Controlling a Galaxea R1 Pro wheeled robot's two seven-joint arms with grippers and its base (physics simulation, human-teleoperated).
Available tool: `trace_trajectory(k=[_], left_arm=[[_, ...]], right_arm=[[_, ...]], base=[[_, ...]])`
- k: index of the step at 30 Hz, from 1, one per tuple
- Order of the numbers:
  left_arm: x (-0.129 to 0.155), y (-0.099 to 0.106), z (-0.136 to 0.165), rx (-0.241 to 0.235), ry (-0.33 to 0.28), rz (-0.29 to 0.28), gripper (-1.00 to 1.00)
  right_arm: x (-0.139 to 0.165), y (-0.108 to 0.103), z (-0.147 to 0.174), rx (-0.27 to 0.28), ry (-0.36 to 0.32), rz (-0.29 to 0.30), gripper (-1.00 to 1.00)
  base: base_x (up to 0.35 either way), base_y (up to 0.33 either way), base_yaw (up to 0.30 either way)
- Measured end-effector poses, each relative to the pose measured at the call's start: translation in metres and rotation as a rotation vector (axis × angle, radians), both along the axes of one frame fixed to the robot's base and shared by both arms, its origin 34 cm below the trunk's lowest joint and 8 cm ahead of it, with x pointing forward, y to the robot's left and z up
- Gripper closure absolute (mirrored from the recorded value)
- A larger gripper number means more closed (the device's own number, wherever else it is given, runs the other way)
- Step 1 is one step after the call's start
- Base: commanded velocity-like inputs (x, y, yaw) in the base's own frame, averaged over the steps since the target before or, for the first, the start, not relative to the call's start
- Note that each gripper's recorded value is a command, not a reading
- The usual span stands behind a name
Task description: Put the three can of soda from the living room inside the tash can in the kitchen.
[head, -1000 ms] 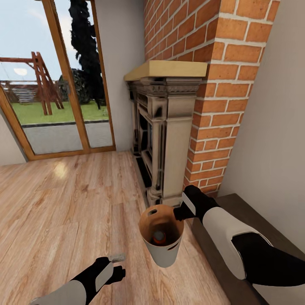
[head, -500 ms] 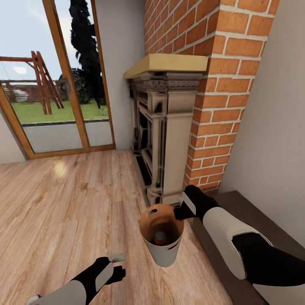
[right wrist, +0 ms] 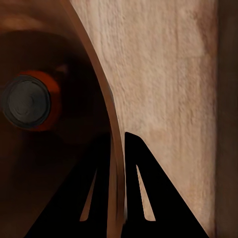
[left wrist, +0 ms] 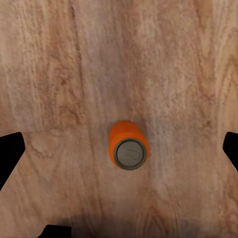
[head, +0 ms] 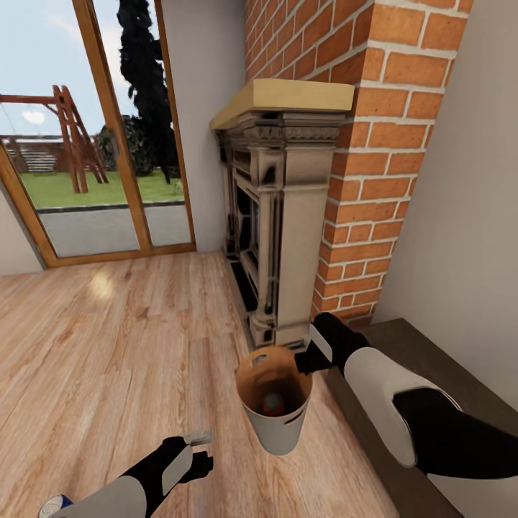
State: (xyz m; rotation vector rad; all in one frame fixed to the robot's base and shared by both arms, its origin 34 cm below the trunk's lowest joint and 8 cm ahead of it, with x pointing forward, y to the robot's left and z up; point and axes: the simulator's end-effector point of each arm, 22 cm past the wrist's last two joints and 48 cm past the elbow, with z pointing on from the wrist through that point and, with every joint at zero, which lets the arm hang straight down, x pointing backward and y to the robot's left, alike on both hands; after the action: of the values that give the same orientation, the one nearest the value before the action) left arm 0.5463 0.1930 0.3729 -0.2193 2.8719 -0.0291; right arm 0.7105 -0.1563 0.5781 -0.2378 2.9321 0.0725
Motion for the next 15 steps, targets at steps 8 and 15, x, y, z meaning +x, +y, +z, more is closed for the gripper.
trace_trajectory(k=[8,15], left_arm=[[-0.004,0.0,-0.017,0.0,0.0,0.0,-1.0],[-0.004,0.001,-0.032,0.003,-0.017,0.007,-1.0]], right_arm=[[0.008,-0.005,0.005,-0.017,0.016,-0.003,1.0],[0.006,-0.006,-0.006,-0.021,0.021,-0.003,1.0]], base=[[0.0,0.0,0.0],[0.0,0.0,0.0]])
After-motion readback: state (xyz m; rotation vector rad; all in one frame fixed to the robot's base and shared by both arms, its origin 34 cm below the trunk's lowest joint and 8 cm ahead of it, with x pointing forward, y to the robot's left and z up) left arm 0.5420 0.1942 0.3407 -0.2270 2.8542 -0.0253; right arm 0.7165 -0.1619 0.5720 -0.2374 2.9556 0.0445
